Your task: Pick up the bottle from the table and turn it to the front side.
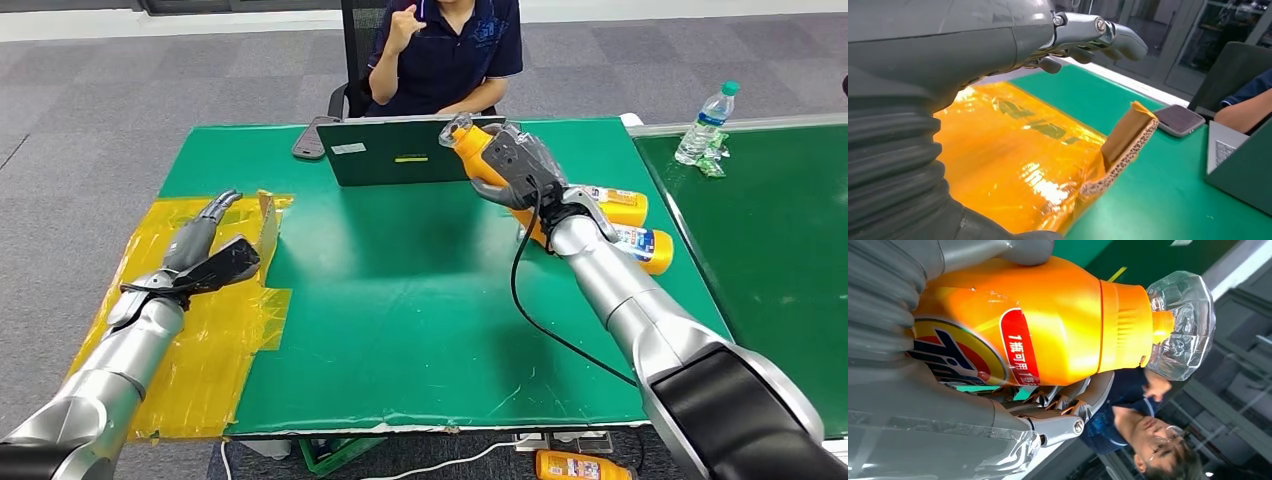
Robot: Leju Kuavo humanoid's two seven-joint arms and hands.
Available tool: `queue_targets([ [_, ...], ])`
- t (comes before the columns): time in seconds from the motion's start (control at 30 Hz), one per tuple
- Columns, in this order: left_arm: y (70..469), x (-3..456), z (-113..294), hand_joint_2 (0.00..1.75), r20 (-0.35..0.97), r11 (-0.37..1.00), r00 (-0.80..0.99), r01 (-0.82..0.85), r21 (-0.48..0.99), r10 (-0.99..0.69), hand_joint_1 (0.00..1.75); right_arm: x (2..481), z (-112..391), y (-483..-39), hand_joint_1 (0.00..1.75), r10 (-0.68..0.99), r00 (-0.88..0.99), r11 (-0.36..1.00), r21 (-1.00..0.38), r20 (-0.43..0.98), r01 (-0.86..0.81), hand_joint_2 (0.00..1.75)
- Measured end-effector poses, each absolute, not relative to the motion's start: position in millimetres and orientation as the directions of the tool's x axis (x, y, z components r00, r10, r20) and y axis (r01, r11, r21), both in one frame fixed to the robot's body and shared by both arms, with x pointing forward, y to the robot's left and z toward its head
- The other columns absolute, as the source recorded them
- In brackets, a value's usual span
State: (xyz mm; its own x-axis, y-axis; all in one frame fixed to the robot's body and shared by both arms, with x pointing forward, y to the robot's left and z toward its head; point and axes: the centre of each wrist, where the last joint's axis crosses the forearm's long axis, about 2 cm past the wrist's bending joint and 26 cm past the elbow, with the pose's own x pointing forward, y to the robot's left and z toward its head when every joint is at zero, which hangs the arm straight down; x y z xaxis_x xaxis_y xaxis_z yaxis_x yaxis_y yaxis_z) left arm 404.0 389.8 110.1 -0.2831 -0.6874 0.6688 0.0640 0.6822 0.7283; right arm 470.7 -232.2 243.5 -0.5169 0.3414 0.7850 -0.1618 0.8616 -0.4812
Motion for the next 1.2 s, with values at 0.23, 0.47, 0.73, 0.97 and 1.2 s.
queue_targets([
  [0.23,382,396,99,1.75,0.756,0.767,-0.273,0.09,0.635,-0.595,0.0,466,244,-211,1.75,0.276,-0.545,0.88,-0.436,0.792,-0.187,1.75],
  [0.47,377,389,95,1.75,0.83,0.84,-0.283,0.126,0.528,-0.48,0.0,459,238,-196,1.75,0.22,-0.55,0.893,-0.393,0.806,-0.219,1.75],
  [0.73,374,389,97,1.75,0.851,0.862,-0.303,0.147,0.486,-0.429,0.0,451,223,-191,1.75,0.185,-0.537,0.902,-0.359,0.823,-0.239,1.75],
  [0.97,369,391,98,1.75,0.861,0.87,-0.307,0.16,0.466,-0.405,0.0,445,212,-193,1.75,0.176,-0.523,0.908,-0.343,0.834,-0.242,1.75],
  [1.2,367,391,98,1.75,0.893,0.9,-0.3,0.179,0.397,-0.334,0.0,442,208,-194,1.75,0.173,-0.519,0.91,-0.337,0.837,-0.24,1.75],
])
